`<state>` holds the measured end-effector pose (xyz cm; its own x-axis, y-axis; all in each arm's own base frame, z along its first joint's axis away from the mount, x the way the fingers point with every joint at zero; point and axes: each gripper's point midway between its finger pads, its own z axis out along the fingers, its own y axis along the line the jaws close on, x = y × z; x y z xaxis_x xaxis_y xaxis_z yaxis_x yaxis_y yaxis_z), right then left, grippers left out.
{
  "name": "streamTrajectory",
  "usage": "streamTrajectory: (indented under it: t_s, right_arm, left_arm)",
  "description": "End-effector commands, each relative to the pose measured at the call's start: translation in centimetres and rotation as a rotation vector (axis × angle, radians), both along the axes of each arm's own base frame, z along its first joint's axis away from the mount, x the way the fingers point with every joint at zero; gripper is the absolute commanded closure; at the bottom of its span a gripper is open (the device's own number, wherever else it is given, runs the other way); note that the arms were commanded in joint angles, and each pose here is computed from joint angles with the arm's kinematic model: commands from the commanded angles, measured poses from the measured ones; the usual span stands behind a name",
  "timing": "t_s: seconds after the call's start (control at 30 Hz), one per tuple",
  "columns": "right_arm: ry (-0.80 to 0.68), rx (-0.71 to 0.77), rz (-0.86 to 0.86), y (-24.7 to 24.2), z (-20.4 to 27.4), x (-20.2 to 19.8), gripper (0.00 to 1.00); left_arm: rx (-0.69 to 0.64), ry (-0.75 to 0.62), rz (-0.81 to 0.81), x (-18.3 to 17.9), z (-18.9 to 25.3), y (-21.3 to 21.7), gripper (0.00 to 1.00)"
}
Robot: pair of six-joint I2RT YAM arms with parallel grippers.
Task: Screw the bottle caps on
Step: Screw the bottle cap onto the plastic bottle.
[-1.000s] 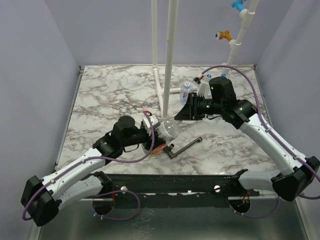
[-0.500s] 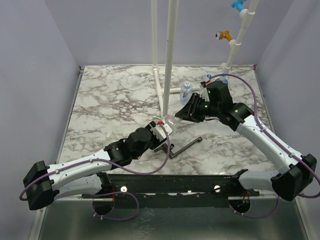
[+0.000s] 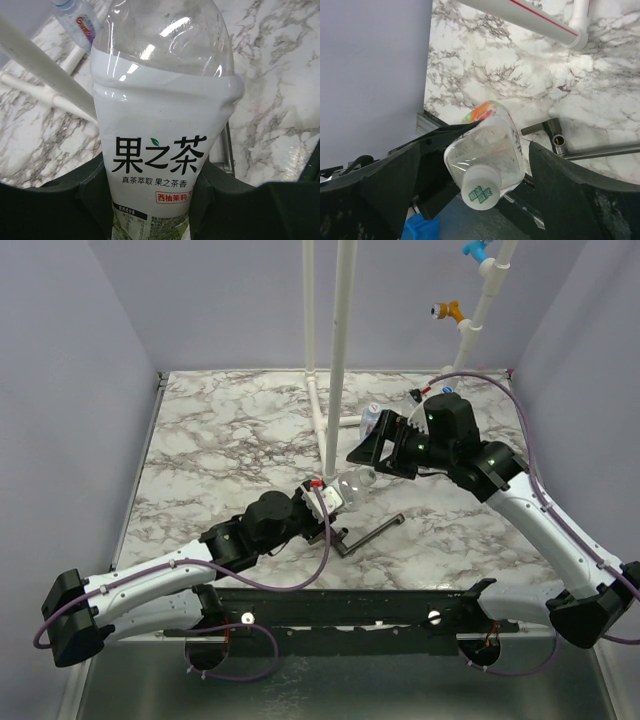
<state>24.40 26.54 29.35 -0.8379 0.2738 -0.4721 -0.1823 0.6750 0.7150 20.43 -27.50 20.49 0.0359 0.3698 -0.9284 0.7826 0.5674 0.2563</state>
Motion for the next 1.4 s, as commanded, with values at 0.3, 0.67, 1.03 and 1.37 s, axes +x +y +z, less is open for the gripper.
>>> streamTrajectory:
  t_s: [0.3, 0.67, 1.03, 1.37]
  right_arm:
    - [-0.410, -0.059, 0.130, -2.8, 6.5, -2.1, 0.07]
    - [-0.525, -0.027, 0.458, -1.3, 5.5, -6.2, 0.07]
    - [-0.508, 0.002, 0.557, -0.5, 4.4, -7.2, 0.16]
    - [-0.486, 0.020, 0.592, -0.2, 4.4, -7.7, 0.32]
  left_arm:
    - [-0.212, 0.240, -0.278, -3.0, 1.8, -1.0, 1.00]
    - [-0.319, 0.410, -0.563, -7.1, 4.1, -1.6, 1.00]
    - [-0.345, 0.458, -0.600, -7.7, 4.3, -1.7, 1.00]
    - [-0.342, 0.484, -0.593, -7.3, 3.7, -1.8, 1.00]
